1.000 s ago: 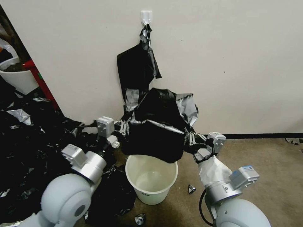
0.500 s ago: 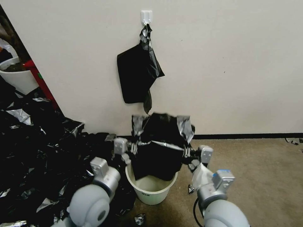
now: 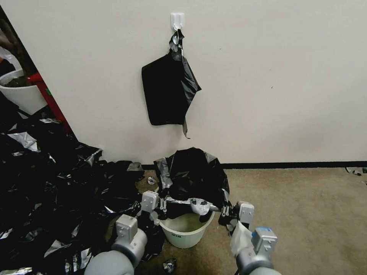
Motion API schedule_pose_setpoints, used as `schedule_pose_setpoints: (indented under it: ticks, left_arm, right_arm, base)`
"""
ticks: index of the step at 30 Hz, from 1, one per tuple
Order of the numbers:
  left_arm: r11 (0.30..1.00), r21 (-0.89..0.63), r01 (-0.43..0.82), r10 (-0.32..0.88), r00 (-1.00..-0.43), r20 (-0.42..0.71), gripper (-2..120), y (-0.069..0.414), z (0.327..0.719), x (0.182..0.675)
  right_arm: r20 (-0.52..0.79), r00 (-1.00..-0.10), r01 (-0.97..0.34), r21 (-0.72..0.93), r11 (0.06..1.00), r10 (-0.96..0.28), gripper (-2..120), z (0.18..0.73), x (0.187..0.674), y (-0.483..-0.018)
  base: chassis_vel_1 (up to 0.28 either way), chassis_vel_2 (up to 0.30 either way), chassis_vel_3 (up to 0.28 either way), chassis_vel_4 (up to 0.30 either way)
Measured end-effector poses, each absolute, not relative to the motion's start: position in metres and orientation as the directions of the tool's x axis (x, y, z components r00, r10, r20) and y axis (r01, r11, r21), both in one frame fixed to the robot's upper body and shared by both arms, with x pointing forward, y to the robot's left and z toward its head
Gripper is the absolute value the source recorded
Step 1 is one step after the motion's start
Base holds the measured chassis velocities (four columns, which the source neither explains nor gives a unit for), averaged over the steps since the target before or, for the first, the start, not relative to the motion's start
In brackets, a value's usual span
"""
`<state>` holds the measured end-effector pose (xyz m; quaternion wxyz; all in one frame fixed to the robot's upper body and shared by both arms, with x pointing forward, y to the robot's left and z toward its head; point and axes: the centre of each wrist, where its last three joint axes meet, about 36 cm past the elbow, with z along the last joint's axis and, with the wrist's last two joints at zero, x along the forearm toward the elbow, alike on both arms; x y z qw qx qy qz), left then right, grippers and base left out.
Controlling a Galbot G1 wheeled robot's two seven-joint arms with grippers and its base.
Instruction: Place a trash bag onto the trash bin.
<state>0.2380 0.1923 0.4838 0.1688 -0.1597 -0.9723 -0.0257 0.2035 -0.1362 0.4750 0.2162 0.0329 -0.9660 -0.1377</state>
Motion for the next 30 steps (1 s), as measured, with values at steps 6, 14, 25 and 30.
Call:
schedule_pose_setpoints:
  ticks: [6,14,25,30]
  left_arm:
    - [0.941,0.047,0.336,0.301,-0.891,0.339,0,0.198,0.508,0.231]
    - [0.932,0.110,0.346,0.271,-0.864,0.424,0,0.201,0.511,0.230]
    - [0.948,0.099,0.301,0.208,-0.827,0.522,0,0.198,0.490,0.223]
    - [0.957,0.109,0.270,0.172,-0.827,0.535,0,0.197,0.490,0.211]
  right_arm:
    - [0.397,-0.906,-0.018,0.305,0.952,-0.145,0,0.487,0.198,-0.137]
    - [0.432,-0.892,-0.003,0.290,0.957,-0.134,0,0.479,0.196,-0.137]
    - [0.559,-0.823,0.035,0.225,0.974,-0.100,0,0.445,0.190,-0.128]
    - [0.579,-0.809,0.018,0.204,0.979,-0.105,0,0.444,0.186,-0.128]
  base:
    - [0.000,0.000,0.000,0.000]
    - [0.000,0.000,0.000,0.000]
    - [0.000,0.000,0.000,0.000]
    - [0.000,0.000,0.000,0.000]
